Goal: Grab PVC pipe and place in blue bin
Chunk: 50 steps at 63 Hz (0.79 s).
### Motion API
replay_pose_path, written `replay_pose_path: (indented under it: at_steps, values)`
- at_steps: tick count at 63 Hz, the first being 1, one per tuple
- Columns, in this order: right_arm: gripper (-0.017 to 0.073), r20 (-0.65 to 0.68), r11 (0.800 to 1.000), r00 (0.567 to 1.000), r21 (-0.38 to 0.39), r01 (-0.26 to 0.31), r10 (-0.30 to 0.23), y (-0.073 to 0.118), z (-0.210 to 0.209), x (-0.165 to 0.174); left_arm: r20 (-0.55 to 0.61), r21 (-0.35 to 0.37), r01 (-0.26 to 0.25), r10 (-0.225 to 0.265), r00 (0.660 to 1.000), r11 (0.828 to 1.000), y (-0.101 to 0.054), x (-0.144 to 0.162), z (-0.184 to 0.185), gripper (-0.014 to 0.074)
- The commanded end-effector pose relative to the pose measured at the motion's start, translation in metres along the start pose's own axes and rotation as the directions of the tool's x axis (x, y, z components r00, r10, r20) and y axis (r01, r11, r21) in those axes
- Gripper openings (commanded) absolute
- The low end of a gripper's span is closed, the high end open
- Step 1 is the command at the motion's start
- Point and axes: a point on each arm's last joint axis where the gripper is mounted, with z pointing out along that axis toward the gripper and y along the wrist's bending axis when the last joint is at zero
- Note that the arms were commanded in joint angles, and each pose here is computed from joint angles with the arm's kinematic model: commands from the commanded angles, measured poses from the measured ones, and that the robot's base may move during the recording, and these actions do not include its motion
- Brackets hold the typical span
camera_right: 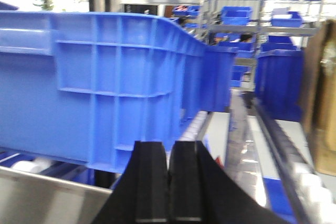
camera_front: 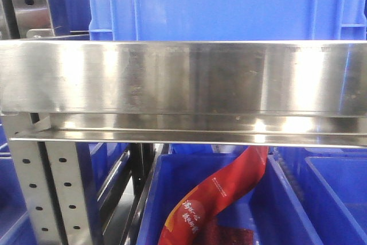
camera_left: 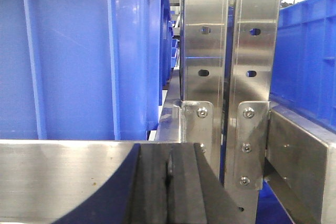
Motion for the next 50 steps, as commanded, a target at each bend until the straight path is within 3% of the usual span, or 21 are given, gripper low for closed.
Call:
replay_pose_path:
  at_steps: [1,9,50]
  values:
    - [-0.0168,0.045,0.999,0.999,0.041,-0.004,0.002,-0.002,-0.003,-0.002,0.015,-0.004,0.006,-0.006,1.0,1.0,0.0,-0.002,0.0,-0.0111]
    - [-0.0168,0.046,0.997,0.999,0.074,0.0,-0.003,-0.004,-0.003,-0.002,0.015,-0.004,0.006,-0.006,1.0,1.0,0.0,-0.002,0.0,-0.0111]
    - [-0.0168,0.027,0.997,1.0,0.083,0.0,-0.002,-0.005,-0.001,0.019,0.015,-0.004,0.006,-0.006,1.0,1.0,0.0,-0.002,0.0,-0.0111]
